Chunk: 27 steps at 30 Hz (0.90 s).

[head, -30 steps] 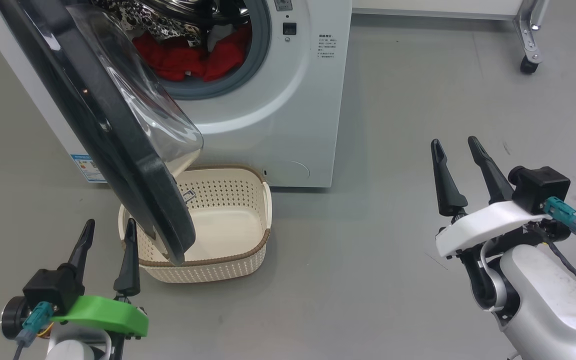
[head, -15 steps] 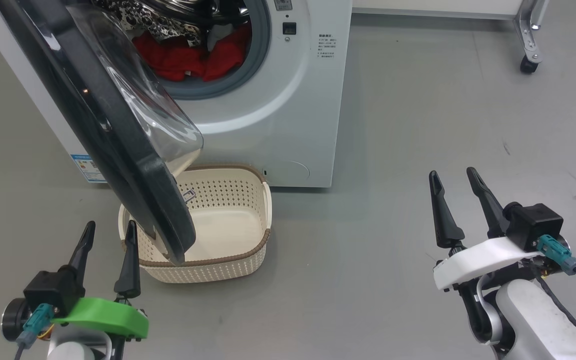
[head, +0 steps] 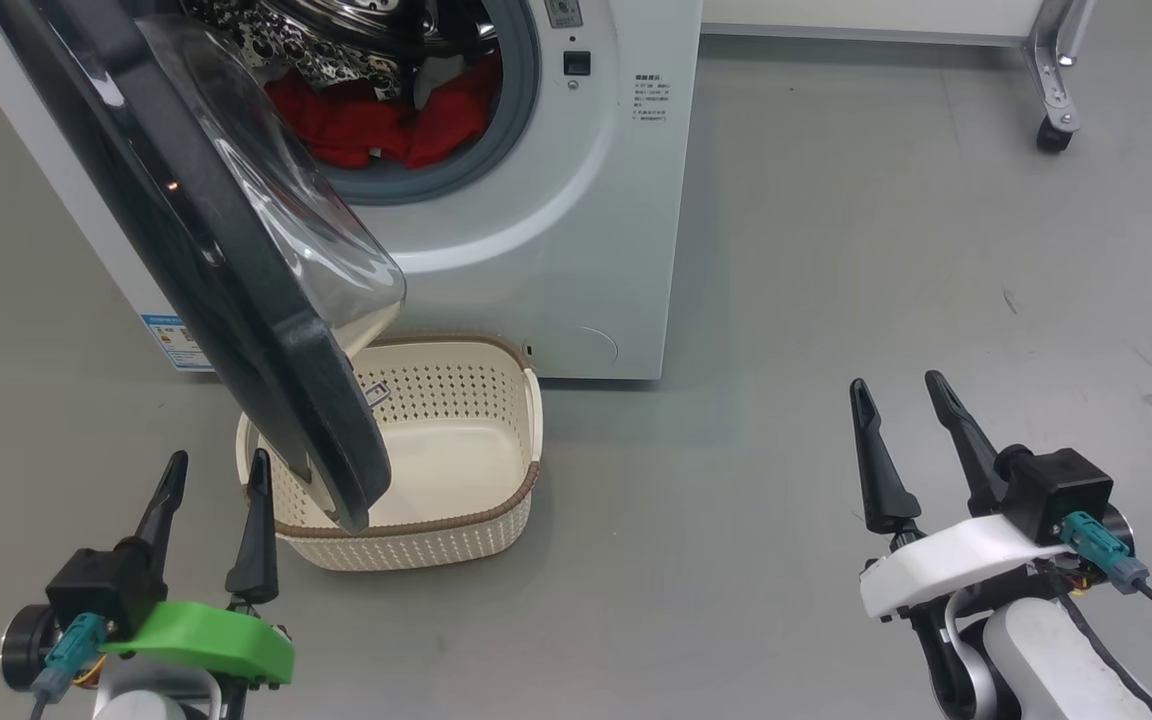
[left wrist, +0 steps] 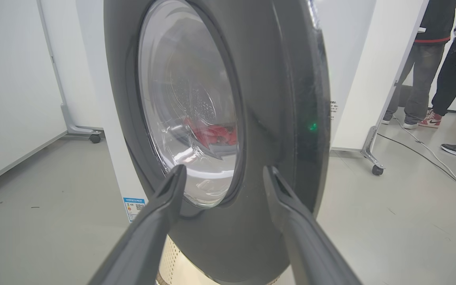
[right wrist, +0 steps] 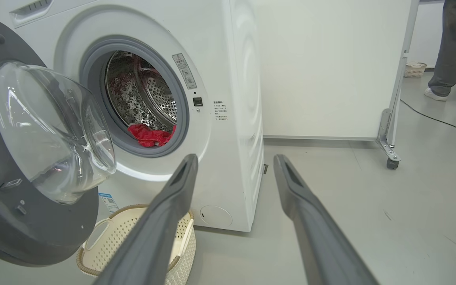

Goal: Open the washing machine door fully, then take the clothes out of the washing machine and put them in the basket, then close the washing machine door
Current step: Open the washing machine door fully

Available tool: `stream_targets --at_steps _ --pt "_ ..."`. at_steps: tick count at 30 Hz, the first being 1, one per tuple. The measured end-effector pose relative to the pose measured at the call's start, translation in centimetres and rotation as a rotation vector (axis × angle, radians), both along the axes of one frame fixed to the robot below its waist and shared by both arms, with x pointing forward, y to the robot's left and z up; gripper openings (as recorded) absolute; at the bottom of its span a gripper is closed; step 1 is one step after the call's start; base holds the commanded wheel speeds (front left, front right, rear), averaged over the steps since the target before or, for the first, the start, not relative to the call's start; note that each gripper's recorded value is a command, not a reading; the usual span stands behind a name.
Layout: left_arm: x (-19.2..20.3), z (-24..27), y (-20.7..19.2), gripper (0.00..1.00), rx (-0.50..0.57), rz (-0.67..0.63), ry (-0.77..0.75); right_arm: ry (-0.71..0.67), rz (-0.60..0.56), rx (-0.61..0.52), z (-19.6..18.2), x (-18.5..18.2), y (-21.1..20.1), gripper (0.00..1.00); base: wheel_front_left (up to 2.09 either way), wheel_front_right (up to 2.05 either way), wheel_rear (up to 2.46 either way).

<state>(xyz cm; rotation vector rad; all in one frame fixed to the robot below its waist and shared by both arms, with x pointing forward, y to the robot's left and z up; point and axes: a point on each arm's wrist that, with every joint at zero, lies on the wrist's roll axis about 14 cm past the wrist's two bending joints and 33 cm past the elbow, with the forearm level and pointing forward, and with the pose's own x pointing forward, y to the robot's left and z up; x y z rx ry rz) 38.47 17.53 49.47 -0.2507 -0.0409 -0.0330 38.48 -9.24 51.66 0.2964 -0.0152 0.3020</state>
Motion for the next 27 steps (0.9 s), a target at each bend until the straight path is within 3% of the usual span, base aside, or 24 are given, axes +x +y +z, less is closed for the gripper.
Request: stream_targets --at_steps 27 --pt "0.2 -0.2 -0.1 1.00 -0.002 -0.001 0.007 0.014 -0.059 0.004 -0.9 -0.8 -1.1 1.00 0.00 0.00 0.00"
